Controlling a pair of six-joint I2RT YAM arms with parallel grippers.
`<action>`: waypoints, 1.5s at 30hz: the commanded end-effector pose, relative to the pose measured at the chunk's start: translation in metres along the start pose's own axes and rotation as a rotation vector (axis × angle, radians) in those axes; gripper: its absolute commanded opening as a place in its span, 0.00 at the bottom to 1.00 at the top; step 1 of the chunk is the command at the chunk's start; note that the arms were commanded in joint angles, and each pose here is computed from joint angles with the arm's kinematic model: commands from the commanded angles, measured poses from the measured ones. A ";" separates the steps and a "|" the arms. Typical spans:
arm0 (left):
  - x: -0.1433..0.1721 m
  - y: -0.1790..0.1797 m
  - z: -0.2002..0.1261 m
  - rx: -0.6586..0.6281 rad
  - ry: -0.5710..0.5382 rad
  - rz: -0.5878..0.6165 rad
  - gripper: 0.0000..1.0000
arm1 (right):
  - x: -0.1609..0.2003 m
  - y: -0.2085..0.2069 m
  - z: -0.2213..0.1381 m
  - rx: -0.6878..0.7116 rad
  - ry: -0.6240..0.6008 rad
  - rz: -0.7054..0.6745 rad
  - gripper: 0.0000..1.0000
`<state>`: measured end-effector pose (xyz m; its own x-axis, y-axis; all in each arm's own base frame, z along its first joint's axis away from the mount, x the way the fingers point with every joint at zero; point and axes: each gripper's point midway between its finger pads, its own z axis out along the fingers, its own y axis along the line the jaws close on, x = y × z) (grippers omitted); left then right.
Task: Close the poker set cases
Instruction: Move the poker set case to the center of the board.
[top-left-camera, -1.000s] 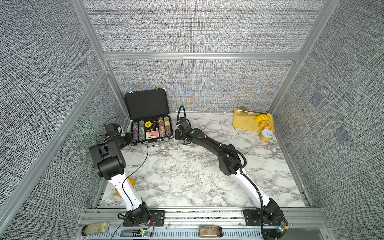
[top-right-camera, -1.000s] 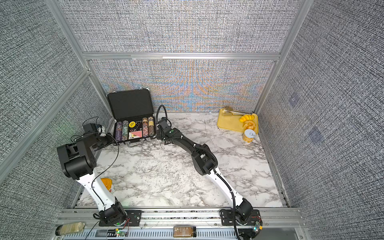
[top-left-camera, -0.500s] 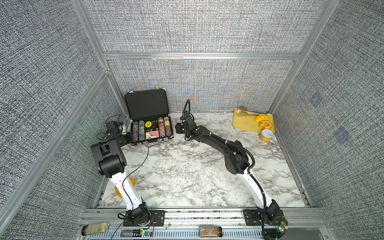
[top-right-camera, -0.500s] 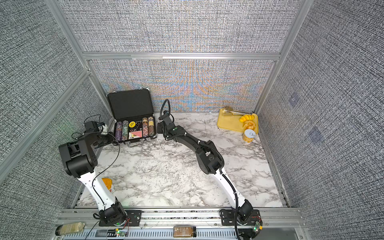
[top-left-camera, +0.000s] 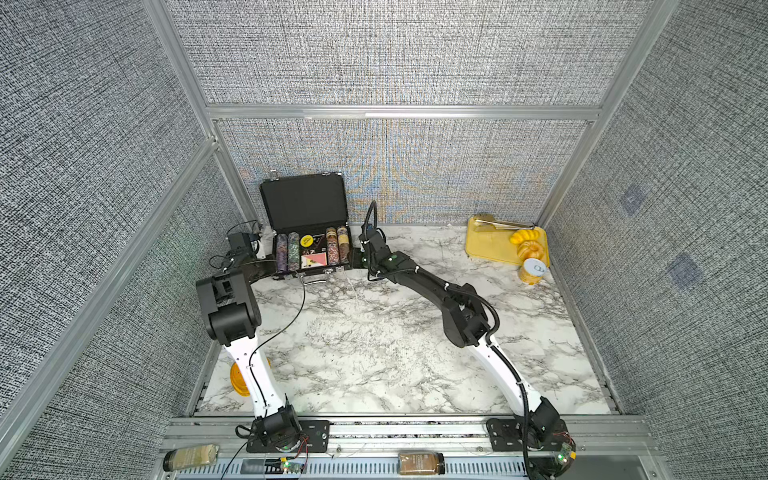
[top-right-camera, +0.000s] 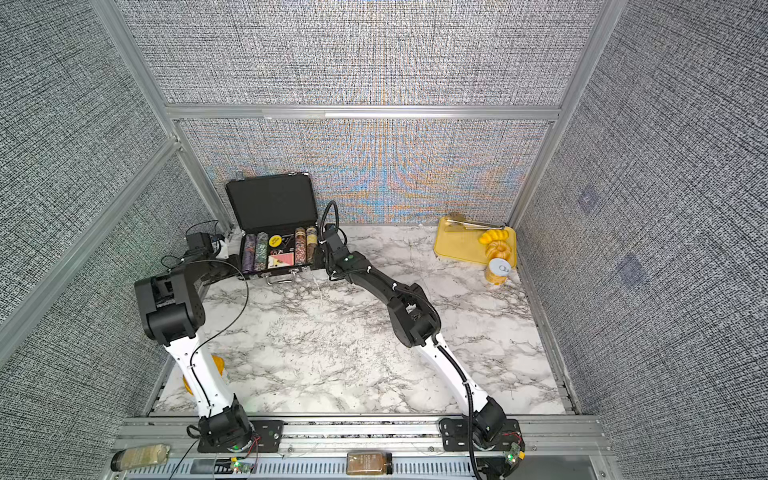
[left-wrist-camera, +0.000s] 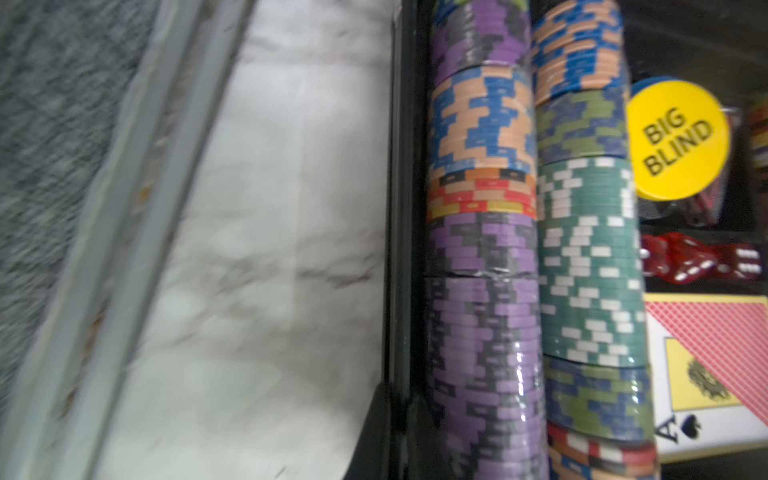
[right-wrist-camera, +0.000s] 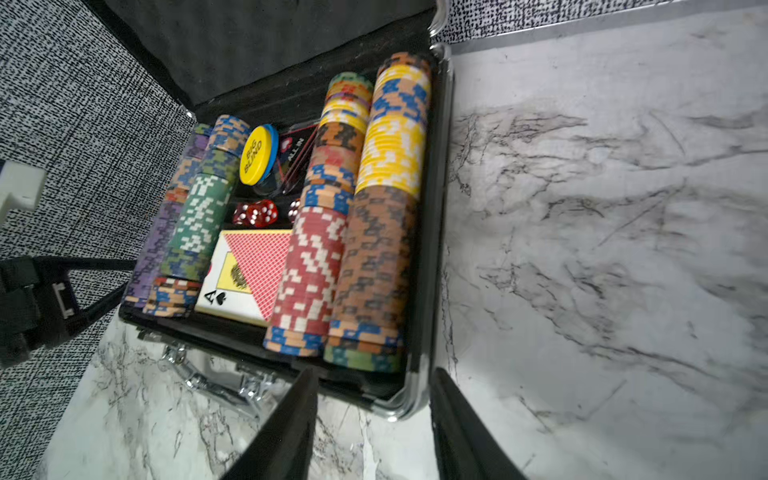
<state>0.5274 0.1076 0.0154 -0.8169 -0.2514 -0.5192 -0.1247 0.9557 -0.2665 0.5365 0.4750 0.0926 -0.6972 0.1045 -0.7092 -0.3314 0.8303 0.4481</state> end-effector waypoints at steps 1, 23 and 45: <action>0.080 -0.029 0.016 0.122 0.286 -0.090 0.00 | 0.000 -0.011 0.000 0.041 0.004 0.020 0.47; 0.087 -0.035 0.025 0.127 0.319 -0.065 0.00 | -0.005 -0.048 0.012 0.066 0.001 0.048 0.45; 0.108 -0.057 0.034 0.185 0.390 -0.019 0.00 | 0.060 -0.082 0.031 0.185 0.198 0.085 0.10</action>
<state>0.5504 0.0832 0.0107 -0.8090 -0.1772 -0.5604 -0.0385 0.9674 -0.2504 0.5690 0.4492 0.0493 -0.7304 0.1700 -0.6615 -0.2211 0.8575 0.4645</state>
